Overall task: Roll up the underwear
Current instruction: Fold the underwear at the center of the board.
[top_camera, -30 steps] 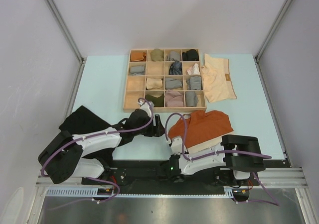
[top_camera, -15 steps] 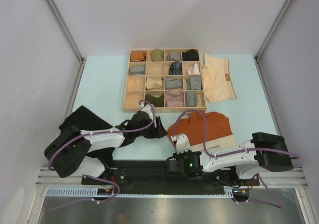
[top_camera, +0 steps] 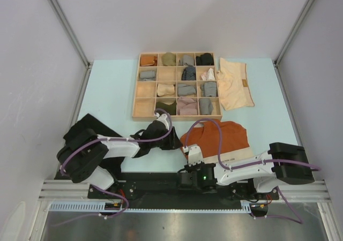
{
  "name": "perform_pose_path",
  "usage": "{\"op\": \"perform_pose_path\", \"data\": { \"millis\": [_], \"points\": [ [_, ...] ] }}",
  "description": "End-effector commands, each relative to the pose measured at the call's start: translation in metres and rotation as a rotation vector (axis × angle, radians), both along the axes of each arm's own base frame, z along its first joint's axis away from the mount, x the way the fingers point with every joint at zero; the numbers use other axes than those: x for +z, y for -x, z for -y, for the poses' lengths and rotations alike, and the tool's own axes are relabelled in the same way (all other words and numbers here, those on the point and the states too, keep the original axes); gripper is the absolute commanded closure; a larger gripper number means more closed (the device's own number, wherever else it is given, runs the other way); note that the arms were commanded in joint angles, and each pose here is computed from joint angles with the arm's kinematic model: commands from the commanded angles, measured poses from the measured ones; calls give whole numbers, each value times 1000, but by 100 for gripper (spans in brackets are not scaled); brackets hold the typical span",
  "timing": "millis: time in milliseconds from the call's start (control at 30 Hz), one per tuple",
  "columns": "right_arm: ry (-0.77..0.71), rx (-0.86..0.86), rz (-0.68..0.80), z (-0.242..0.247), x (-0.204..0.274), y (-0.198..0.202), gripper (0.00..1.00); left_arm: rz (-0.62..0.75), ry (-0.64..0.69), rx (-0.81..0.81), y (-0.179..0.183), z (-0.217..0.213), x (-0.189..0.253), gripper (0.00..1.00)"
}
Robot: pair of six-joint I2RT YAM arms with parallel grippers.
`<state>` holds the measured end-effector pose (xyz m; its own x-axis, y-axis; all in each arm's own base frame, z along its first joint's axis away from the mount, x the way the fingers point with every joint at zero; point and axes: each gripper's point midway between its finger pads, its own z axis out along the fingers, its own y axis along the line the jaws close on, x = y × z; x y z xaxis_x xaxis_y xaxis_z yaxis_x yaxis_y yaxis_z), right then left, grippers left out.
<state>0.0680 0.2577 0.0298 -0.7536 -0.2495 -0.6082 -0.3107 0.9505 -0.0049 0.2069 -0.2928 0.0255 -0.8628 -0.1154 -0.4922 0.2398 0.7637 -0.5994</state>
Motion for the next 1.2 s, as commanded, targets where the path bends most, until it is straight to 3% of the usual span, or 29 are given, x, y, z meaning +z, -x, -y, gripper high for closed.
{"op": "perform_pose_path", "data": {
  "millis": [0,233,467,567,900,1167],
  "points": [
    [-45,-23,27,-4,8,-5,100,-24,-27,10,-1,6,-10,51],
    [-59,-26,25,-4,8,-4,100,-11,-95,56,-6,-2,-22,62],
    [-71,-21,21,-5,8,-4,100,-7,-109,75,-11,2,-31,85],
    [-72,-21,18,-5,8,-3,100,-3,-106,83,-12,4,-33,100],
    [-118,-30,21,-5,13,-6,100,74,-97,166,-10,-26,-1,100],
    [-150,62,10,-25,12,-2,100,95,-132,211,-1,-54,9,100]
  ]
}}
